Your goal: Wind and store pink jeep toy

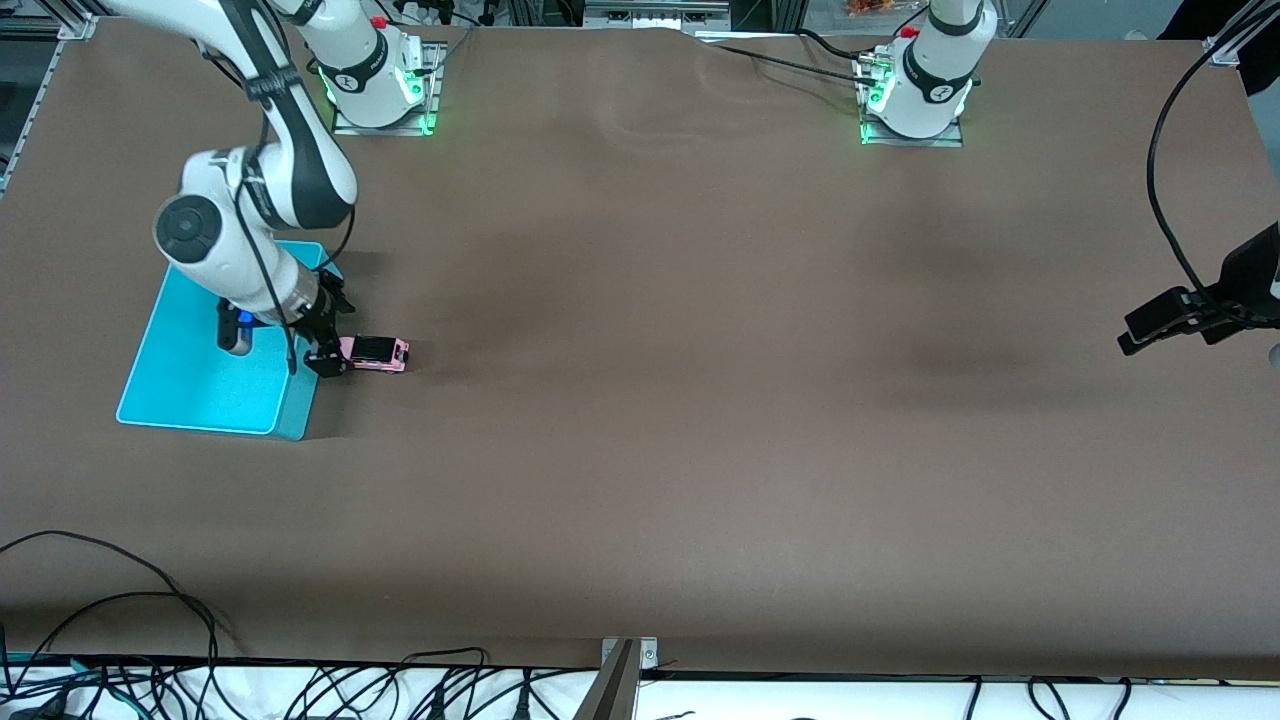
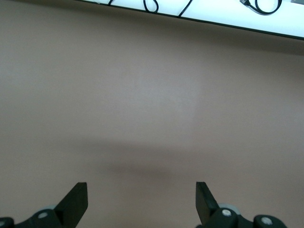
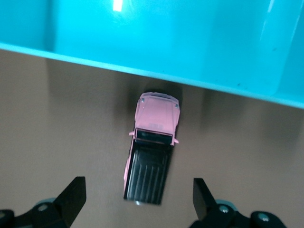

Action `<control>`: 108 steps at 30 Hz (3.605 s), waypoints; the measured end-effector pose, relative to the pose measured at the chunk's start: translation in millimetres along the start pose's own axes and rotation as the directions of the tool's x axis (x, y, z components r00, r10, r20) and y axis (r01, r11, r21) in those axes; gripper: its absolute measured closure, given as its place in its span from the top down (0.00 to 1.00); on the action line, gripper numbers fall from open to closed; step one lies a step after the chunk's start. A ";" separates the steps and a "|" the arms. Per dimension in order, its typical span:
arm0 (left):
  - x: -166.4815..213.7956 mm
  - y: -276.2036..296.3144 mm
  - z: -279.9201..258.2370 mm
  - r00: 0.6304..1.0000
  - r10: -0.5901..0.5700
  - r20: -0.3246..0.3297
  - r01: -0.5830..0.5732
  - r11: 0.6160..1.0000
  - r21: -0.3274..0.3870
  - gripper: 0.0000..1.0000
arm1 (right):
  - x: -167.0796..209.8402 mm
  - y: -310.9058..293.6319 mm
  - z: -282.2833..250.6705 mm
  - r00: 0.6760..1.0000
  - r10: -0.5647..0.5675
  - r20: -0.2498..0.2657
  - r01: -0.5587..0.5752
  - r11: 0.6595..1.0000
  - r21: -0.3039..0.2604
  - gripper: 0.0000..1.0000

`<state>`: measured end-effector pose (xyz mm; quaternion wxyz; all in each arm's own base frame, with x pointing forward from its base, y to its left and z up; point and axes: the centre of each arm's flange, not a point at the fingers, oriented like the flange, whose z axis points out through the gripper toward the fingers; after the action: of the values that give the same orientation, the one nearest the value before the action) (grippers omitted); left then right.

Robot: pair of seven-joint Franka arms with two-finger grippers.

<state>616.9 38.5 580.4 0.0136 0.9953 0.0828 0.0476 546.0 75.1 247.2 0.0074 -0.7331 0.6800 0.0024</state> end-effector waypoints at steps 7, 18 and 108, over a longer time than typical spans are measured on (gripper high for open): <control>-0.2 -3.3 -2.1 1.000 -0.006 -0.003 0.006 1.000 0.001 1.00 | 1.9 -0.8 37.6 1.000 0.029 0.003 -0.029 1.000 0.009 1.00; -0.1 -5.3 -2.2 1.000 -0.009 -0.004 0.009 1.000 0.002 1.00 | 2.0 0.7 42.9 0.999 0.032 0.002 -0.032 0.999 -0.002 0.66; -3.7 -87.7 -1.6 0.990 -0.133 0.045 0.135 0.990 -0.031 1.00 | 174.5 26.3 10.3 0.990 0.038 -0.136 -0.050 0.995 -0.086 0.67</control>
<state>598.8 124.4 578.6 0.0353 0.9879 0.1484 0.0264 532.9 -100.7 234.3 -0.0710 -0.7161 0.6942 -0.0164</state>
